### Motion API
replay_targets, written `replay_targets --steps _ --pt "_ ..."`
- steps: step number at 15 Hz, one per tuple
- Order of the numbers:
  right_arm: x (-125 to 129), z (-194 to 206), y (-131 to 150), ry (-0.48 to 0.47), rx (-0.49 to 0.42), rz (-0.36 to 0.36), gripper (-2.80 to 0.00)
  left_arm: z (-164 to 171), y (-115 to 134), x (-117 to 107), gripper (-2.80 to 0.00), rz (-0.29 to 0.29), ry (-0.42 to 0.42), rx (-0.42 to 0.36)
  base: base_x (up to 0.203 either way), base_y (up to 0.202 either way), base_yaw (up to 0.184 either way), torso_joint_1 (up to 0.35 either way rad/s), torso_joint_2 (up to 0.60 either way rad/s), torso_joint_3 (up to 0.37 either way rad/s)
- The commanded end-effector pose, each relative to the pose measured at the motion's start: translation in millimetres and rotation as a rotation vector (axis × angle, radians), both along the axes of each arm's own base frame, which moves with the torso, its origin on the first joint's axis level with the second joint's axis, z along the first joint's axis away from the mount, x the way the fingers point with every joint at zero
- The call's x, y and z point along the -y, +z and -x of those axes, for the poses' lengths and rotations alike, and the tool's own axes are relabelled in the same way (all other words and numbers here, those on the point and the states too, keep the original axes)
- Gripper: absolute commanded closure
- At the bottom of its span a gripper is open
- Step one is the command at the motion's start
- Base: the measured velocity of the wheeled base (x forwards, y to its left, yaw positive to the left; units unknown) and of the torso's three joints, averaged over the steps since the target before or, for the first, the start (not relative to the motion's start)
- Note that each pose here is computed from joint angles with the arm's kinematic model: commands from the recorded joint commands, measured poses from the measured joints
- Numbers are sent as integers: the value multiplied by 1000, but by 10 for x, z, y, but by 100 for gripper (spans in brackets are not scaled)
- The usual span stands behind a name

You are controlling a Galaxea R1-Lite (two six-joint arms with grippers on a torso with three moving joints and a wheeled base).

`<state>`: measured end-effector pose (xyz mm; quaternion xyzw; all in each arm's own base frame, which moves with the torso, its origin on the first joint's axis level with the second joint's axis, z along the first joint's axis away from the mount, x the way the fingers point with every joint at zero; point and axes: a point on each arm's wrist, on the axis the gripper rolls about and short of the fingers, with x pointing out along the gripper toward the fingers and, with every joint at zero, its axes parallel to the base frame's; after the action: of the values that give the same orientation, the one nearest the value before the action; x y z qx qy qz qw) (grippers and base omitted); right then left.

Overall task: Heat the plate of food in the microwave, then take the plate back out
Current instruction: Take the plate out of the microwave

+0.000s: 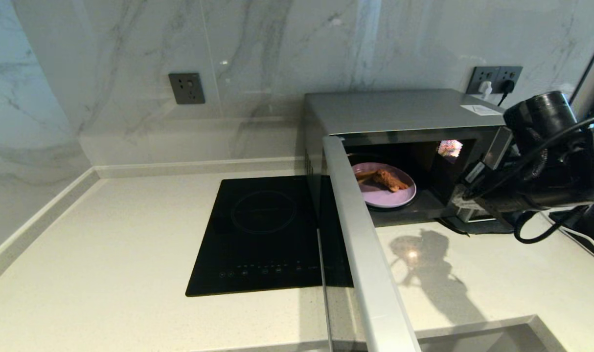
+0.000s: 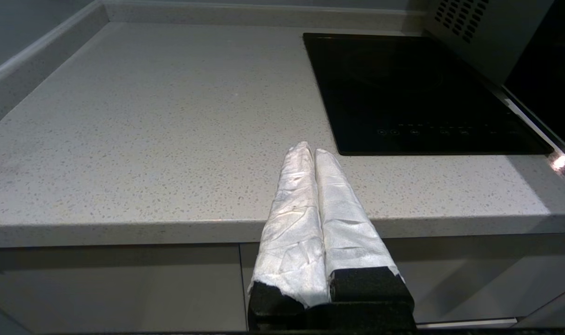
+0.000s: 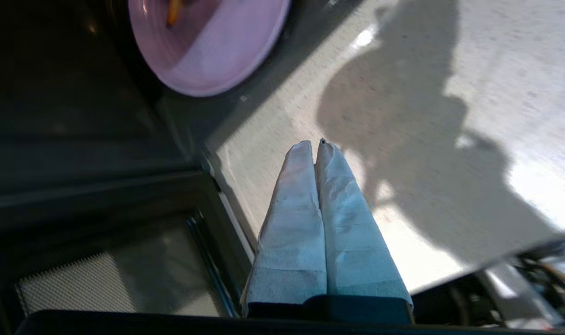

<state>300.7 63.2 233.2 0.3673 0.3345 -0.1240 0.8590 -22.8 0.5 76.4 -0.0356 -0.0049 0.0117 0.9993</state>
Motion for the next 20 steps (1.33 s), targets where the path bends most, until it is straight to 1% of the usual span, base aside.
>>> replay_targets --steps 1,2,3,4,7,9,11,12,14,16,17,18,20 --pt "71 -268 -95 3 -26 -53 0 -1 1 0 0 1 1 -1 0 0 0 0 0 0" --pt "130 -292 -56 8 -13 -71 0 -1 1 0 0 1 1 -1 0 0 0 0 0 0" --pt "171 -328 -35 8 -3 -74 0 -1 1 0 0 1 1 -1 0 0 0 0 0 0" --pt "193 -363 -64 14 -10 -63 -280 -1 1 0 0 1 1 -1 0 0 0 0 0 0" --pt "228 -520 -235 10 -52 -58 -280 -1 1 0 0 1 2 -1 0 0 0 0 0 0" --pt "215 -664 -295 24 -49 -79 -280 -1 1 0 0 1 1 -1 0 0 0 0 0 0" --pt "203 -757 -403 24 -71 -83 -280 -1 1 0 0 1 1 -1 0 0 0 0 0 0" --pt "196 -804 -413 16 -69 -92 -280 -1 1 0 0 1 1 -1 0 0 0 0 0 0" --pt "146 -845 -359 -22 -66 -140 -280 -1 1 0 0 1 1 -1 0 0 0 0 0 0" --pt "38 -841 -375 -25 -118 -152 -280 -1 1 0 0 1 1 -1 0 0 0 0 0 0" --pt "-26 -860 -434 -17 -134 -149 -280 -1 1 0 0 1 1 -1 0 0 0 0 0 0" --pt "-99 -882 -510 -19 -149 -126 -280 -1 1 0 0 1 1 -1 0 0 0 0 0 0" --pt "-272 -909 -647 -62 -157 -30 -280 -1 1 0 0 1 1 -1 0 0 0 0 0 0"
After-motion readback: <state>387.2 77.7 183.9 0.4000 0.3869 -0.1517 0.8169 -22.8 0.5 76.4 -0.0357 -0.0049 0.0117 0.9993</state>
